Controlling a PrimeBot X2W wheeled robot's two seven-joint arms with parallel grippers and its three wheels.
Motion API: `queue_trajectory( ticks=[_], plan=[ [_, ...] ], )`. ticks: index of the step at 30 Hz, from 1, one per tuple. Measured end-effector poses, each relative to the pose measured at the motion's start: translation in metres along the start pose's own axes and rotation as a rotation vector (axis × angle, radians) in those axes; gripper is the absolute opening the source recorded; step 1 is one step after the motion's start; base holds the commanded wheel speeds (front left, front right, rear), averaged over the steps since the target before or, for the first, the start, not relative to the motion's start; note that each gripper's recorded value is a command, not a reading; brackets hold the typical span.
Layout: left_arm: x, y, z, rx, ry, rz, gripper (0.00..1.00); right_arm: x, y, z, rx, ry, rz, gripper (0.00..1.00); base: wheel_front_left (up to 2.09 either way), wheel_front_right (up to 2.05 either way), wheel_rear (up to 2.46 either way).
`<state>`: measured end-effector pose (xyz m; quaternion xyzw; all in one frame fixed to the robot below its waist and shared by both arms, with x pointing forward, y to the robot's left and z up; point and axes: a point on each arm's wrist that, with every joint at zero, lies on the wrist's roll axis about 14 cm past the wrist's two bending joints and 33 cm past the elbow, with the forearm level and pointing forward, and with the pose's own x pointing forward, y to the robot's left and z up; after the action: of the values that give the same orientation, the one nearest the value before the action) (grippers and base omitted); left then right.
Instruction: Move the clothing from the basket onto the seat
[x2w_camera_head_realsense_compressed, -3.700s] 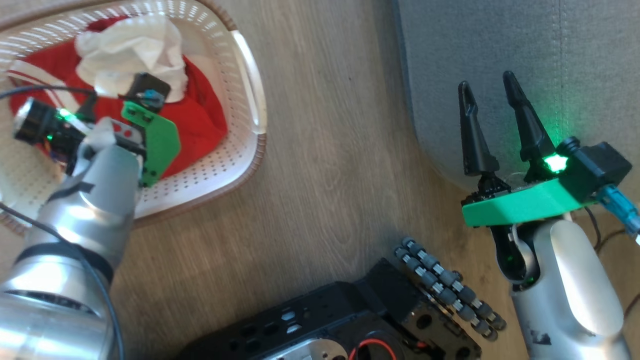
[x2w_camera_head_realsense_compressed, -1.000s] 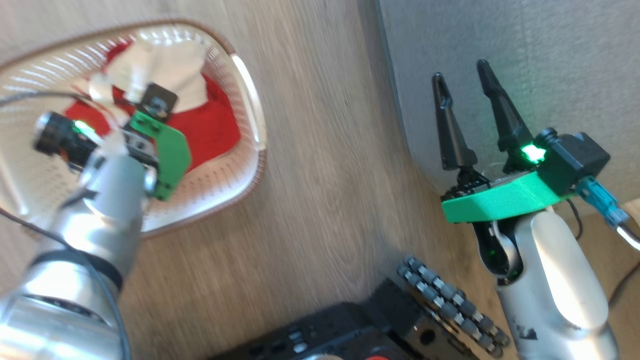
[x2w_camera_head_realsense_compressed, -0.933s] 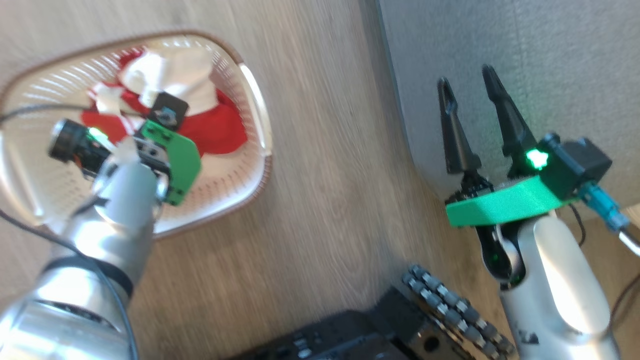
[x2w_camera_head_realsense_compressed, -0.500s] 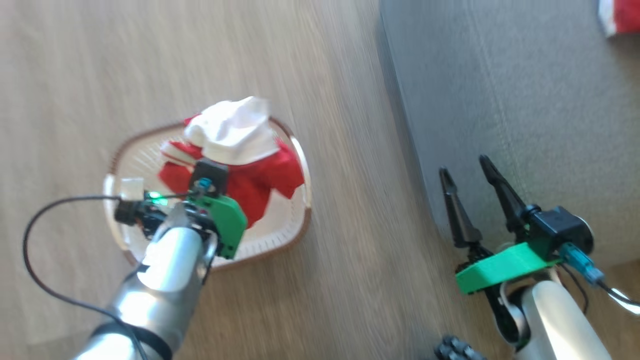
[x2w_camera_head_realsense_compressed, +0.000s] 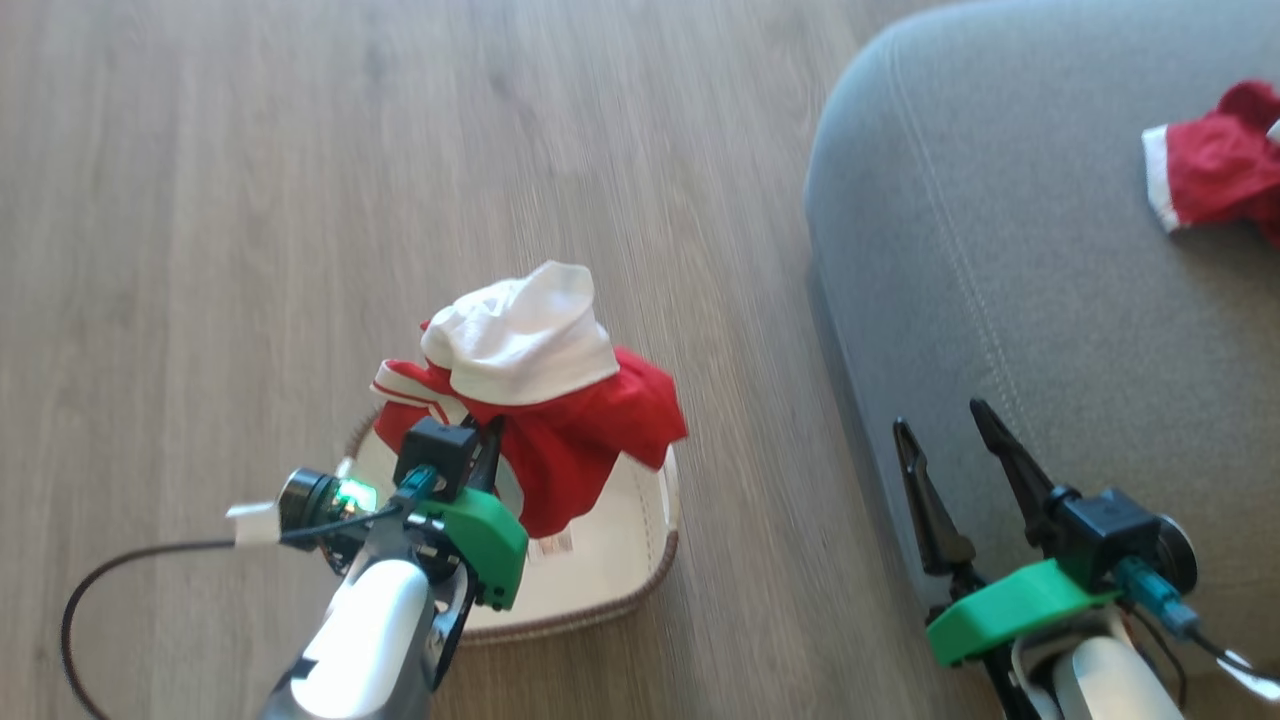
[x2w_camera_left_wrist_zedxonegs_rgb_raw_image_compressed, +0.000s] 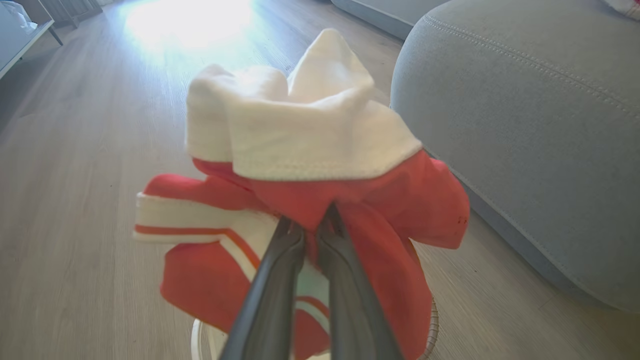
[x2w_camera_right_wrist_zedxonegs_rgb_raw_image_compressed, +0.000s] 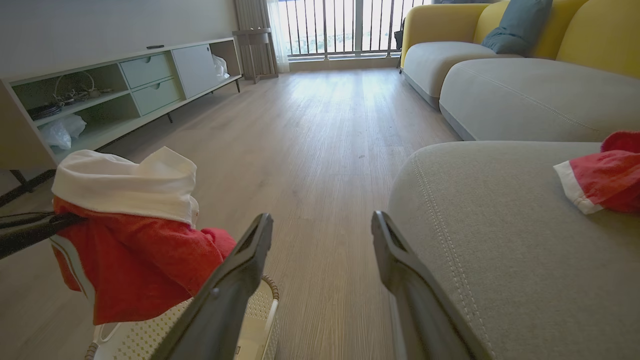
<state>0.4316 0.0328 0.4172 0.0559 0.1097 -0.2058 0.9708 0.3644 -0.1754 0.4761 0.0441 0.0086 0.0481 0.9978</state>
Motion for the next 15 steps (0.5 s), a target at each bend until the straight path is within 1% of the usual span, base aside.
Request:
queue_trajectory(
  ticks=[2,7,15],
  plan=[
    [-0.013,0.005,0.024,-0.010,-0.079,0.033,0.00,-0.009,0.003,0.007,-0.006,-0.022,0.007,1.00,0.00,0.00,0.00],
    [-0.031,0.014,0.056,-0.025,-0.190,0.084,0.00,-0.019,0.008,0.016,-0.005,-0.051,0.014,1.00,0.00,0.00,0.00],
    [-0.041,0.031,0.114,-0.038,-0.372,0.140,0.00,-0.020,0.005,0.033,-0.013,-0.107,0.007,1.00,0.00,0.00,0.00]
  ],
)
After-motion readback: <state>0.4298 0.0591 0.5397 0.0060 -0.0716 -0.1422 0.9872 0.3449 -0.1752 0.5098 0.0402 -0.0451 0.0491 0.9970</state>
